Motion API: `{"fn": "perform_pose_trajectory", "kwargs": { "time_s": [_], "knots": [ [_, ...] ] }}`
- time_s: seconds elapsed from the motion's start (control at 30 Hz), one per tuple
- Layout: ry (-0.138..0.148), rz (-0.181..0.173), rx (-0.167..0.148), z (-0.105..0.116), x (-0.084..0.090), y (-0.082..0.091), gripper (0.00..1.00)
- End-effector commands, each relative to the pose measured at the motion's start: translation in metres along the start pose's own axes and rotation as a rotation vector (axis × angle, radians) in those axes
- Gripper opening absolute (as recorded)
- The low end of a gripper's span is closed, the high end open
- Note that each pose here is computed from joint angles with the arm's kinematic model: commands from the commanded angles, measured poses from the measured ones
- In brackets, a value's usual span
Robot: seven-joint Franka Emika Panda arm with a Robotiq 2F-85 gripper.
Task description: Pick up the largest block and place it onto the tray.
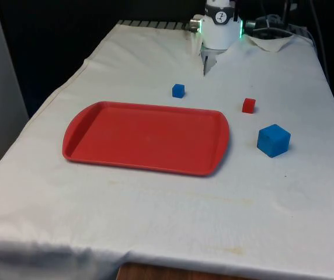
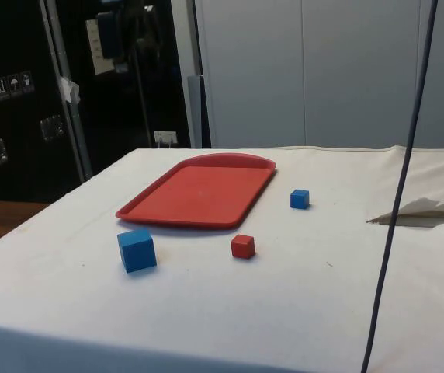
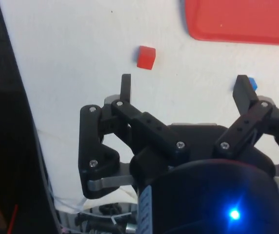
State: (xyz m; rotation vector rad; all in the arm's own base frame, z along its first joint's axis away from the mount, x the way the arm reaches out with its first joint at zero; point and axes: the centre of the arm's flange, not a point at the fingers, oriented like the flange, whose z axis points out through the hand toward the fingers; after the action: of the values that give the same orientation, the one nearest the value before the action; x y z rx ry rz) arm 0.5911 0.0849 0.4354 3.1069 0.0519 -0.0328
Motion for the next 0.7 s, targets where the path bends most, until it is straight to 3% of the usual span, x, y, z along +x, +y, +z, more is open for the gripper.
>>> {"fn": "perform_pose_trajectory", "kwargs": {
  "time_s": [0.0, 0.27, 0.53, 0.57, 0.67],
  "knots": [
    [0.007, 0.002, -0.014, 0.003, 0.004, -0.005, 1.0],
    [0.004, -0.002, -0.031, 0.021, 0.017, -0.026, 1.0],
    [0.021, 0.006, -0.043, 0.042, 0.034, -0.052, 1.0],
    [0.016, 0.003, -0.043, 0.038, 0.032, -0.046, 1.0],
    [0.03, 0.004, -0.047, 0.048, 0.037, -0.06, 1.0]
  ]
}}
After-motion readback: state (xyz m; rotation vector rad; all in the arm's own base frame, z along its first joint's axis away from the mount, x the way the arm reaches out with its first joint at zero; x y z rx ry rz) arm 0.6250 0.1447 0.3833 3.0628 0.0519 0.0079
